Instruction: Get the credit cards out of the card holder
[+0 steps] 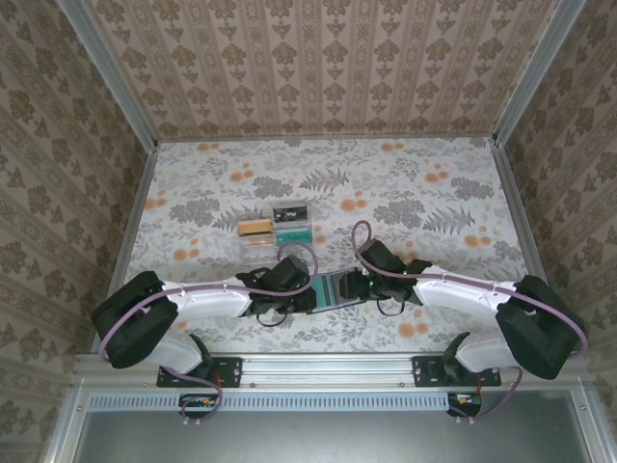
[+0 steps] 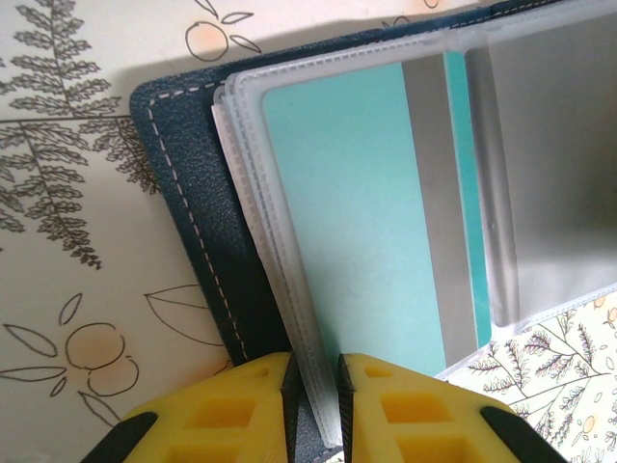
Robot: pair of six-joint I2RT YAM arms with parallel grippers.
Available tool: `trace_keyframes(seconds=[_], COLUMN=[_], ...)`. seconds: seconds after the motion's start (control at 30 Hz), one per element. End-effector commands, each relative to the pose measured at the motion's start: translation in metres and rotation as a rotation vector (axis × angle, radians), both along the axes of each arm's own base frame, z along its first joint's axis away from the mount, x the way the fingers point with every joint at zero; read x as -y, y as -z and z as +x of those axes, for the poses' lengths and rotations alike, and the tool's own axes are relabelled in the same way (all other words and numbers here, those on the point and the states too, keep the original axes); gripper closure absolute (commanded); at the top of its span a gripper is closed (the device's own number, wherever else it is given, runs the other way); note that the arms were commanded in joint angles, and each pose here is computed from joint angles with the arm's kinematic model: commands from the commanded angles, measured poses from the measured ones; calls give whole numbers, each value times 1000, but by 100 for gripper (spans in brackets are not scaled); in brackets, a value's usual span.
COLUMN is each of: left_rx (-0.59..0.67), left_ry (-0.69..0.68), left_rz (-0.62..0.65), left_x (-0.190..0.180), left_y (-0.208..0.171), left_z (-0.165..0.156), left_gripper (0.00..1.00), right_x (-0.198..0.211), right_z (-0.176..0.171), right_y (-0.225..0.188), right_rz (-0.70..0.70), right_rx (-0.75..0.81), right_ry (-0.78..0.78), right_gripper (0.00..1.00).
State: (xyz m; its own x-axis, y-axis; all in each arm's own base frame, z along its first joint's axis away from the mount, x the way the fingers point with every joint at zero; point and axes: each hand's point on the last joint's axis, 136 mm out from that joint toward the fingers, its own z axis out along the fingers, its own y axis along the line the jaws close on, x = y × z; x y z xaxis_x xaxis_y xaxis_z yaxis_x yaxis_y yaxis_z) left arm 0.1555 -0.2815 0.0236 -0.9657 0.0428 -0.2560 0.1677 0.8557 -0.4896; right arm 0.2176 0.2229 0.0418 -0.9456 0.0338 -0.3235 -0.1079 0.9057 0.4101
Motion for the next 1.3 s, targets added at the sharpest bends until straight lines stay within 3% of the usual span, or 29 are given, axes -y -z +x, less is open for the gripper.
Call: trace_keyframes(seconds=[0.0, 0.2, 0.5, 0.8, 1.03, 1.27], left_rx=[-6, -5, -8, -5, 13, 49], left_ry=[1, 5, 7, 10, -10, -54], left_rz=[17, 17, 14, 11, 9, 15], left_x=[-1, 0, 1, 1, -5, -25], left_y=[4, 4, 4, 3, -5, -21], left_z=[-3, -3, -4, -4, -2, 0], left_gripper=[79, 79, 79, 79, 79, 79], right_x=[5, -10, -48, -70, -93, -74], right_z=[-5, -8, -8, -9, -12, -8], right_y=[13, 16, -31, -42, -30, -30], right_rz=[-28, 36, 276, 358, 363, 272], right_rx=[-27, -61, -21, -39, -88, -41], right_ry=[-14, -51, -116, -143, -179, -154], right_gripper=[44, 44, 44, 44, 44, 44])
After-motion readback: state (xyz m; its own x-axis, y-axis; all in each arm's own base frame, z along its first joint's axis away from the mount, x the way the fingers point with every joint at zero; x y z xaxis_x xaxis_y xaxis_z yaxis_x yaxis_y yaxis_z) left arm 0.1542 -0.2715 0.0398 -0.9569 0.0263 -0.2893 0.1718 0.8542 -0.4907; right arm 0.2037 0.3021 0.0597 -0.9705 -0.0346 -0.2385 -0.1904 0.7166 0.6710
